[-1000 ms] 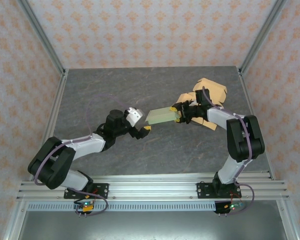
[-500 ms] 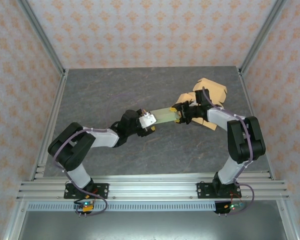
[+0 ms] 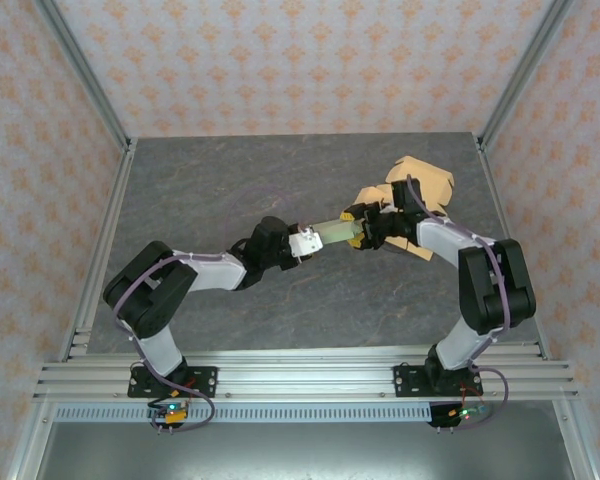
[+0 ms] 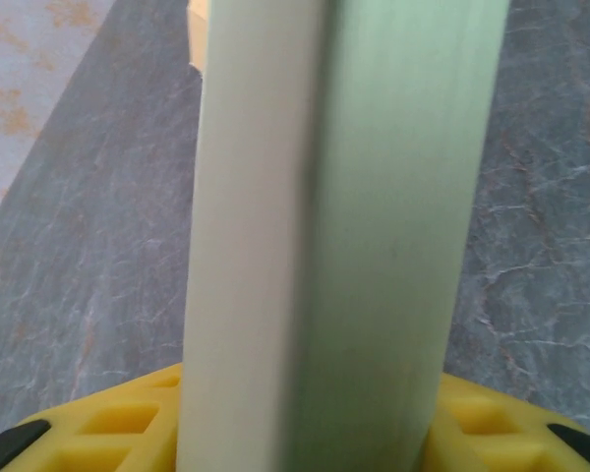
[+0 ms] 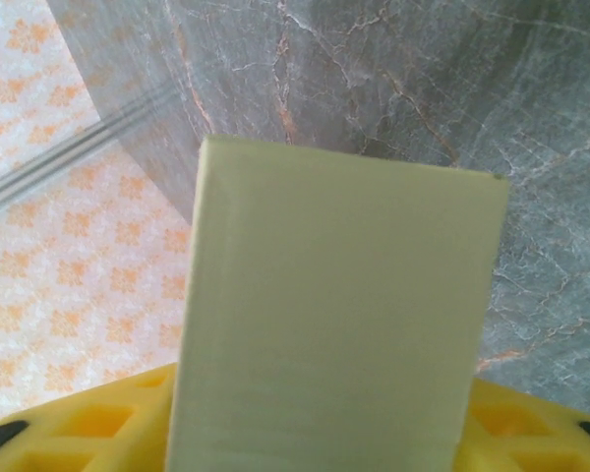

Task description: Fold the paper box

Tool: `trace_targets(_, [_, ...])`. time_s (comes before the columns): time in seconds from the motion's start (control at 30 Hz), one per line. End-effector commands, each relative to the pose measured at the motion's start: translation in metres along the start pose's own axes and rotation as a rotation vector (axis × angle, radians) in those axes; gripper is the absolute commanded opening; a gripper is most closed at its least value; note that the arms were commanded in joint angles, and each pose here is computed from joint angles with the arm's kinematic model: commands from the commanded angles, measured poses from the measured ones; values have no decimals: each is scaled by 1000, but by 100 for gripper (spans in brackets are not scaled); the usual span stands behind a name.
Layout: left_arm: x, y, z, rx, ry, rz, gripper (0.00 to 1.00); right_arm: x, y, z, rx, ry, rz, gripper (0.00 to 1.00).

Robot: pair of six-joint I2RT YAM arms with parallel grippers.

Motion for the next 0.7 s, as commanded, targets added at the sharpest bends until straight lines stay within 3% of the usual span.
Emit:
trace_targets(0.0, [-17, 11, 0, 103, 7, 39, 45, 12, 12, 11, -45, 38, 16, 67])
trace_targets(0.2, [-27, 33, 0, 229, 53, 182, 42, 25, 53, 2, 33, 142, -115, 80])
trace_targets(0.43, [-21, 45, -11, 450, 85, 419, 45, 30, 79, -6, 125, 403, -250, 84])
trace_targets(0.5, [-15, 38, -11, 455, 83, 507, 44, 33, 88, -12, 201, 483, -357, 84])
trace_targets(0.67, [-10, 34, -15, 535, 84, 606, 41, 59, 106, -23, 158, 867, -645, 83])
Point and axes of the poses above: each hand's point on the last joint's axis, 136 mm out from that joint toward the fingers, its own y axis back along the fingers, its own z axis along the line the jaws close on, x = y × z, the point moved 10 cm from there along y, back along the fingers, and after that the axes turned 10 degrees about y, right-handed, at the moved point
